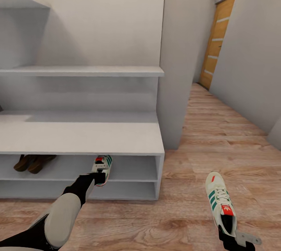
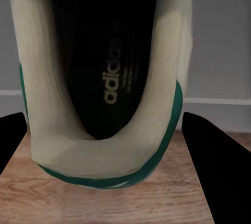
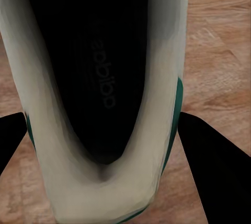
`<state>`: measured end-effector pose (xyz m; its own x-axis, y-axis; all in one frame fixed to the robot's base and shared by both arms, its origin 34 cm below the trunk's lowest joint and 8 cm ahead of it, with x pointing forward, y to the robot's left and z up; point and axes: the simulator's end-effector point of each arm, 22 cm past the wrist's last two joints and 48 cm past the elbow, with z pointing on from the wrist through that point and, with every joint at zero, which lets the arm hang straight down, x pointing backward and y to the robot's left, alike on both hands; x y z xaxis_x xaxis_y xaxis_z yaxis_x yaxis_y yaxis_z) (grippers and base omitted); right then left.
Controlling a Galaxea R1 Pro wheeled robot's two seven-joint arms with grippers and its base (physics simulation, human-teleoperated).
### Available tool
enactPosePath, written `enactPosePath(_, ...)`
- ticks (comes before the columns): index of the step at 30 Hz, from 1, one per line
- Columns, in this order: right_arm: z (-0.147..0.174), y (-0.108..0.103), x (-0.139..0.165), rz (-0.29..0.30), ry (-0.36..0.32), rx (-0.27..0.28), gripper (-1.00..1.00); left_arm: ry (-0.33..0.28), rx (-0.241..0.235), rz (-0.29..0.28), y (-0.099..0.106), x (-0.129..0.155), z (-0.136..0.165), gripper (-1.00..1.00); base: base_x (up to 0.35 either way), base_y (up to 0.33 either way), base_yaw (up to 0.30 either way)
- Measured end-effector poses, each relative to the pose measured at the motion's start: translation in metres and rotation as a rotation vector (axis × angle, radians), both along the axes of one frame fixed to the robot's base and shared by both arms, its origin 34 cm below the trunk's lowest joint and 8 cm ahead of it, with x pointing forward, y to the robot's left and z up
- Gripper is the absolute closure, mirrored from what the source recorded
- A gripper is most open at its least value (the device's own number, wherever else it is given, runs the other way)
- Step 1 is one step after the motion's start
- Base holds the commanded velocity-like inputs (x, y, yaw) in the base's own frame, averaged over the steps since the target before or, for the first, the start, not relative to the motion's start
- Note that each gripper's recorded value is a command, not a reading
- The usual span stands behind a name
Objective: Pick up the two gym shoes and the two sandals from the corridor floor and place them onto the hallstand (shoe rack) in the corridor, making sure they are on the rack and not on the floor. Arrange them so the two gym shoes are next to each other and the two sandals are next to each other.
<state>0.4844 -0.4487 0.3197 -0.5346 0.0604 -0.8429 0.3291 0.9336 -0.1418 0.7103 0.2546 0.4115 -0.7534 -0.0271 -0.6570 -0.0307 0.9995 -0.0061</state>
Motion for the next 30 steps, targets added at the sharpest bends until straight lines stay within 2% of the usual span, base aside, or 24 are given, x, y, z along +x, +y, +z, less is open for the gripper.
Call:
enactPosePath(9, 0.0, 0.0, -0.001, -0.005, 0.001, 0.002, 1.0, -0.002, -0.003, -0.003, -0.001, 0.0, 0.0, 1.0, 0.007, -0.004, 0.0)
enactPosePath(25, -0.043, -0.001, -0.014, -0.006, 0.018, 0.001, 1.0, 0.016, 0.003, 0.001, 0.001, -0.012, -0.047, 1.0, 0.0, 0.0, 0.0)
enactPosePath(30, -0.043, -0.001, -0.014, -0.006, 0.018, 0.001, 1.0, 0.016, 0.003, 0.0, 0.001, -0.012, -0.047, 1.0, 0.0, 0.0, 0.0)
